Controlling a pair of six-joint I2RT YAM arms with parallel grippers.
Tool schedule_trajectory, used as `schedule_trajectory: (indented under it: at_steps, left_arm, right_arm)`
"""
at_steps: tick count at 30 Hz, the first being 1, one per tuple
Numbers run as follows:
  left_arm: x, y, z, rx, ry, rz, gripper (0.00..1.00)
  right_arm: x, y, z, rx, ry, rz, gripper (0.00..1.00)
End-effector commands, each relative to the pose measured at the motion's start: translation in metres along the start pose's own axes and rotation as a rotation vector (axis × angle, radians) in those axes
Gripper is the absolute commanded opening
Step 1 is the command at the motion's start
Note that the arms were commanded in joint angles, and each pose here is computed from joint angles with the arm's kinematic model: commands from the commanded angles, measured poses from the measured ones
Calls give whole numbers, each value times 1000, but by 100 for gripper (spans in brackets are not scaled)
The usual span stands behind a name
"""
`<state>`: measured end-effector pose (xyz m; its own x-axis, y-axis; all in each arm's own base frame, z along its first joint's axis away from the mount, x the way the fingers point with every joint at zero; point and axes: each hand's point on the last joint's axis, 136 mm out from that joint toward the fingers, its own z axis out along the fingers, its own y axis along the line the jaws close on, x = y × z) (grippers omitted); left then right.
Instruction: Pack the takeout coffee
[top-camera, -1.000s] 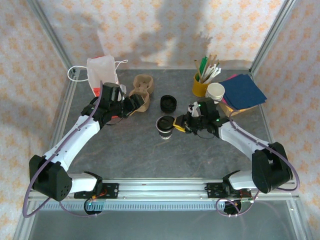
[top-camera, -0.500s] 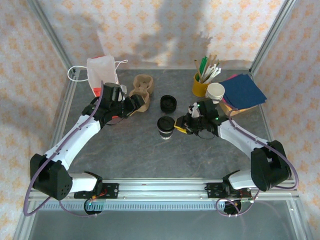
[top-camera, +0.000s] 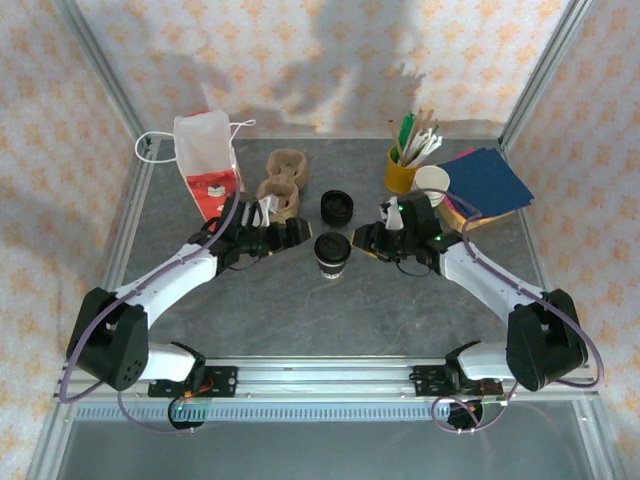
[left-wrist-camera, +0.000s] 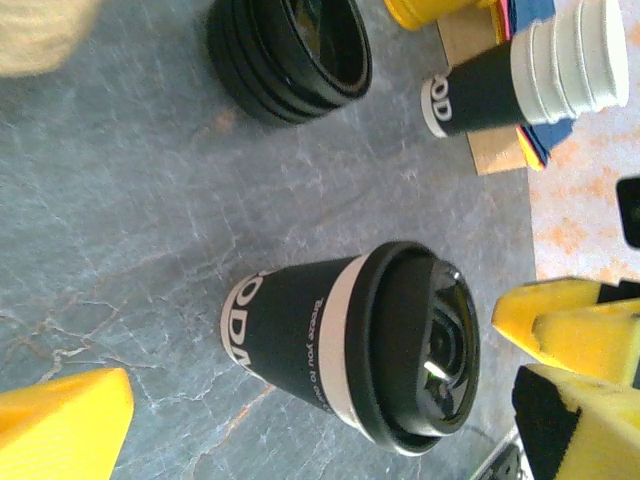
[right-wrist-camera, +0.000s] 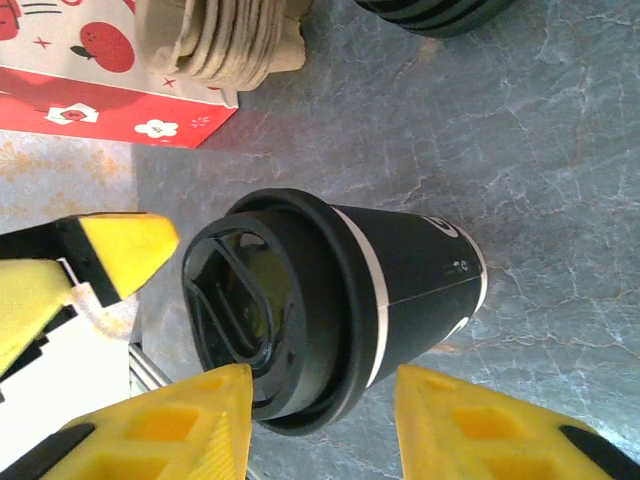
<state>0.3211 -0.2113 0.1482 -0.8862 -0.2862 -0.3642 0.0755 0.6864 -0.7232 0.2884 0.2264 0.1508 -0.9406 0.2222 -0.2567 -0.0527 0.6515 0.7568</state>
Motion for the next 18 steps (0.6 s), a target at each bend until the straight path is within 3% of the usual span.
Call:
schedule_trajectory:
  at_steps: [1, 12, 18]
  left_arm:
    - [5, -18, 12, 138, 24, 86, 97]
    - [19, -27, 29, 200, 93, 119, 95]
    - [20, -18, 39, 177, 114, 104, 88]
  right_arm:
    - [-12, 3, 2, -21, -53, -49, 41]
    - [-9, 0, 14, -29, -37, -56, 41]
    - [-5, -1, 23, -23, -17, -63, 42]
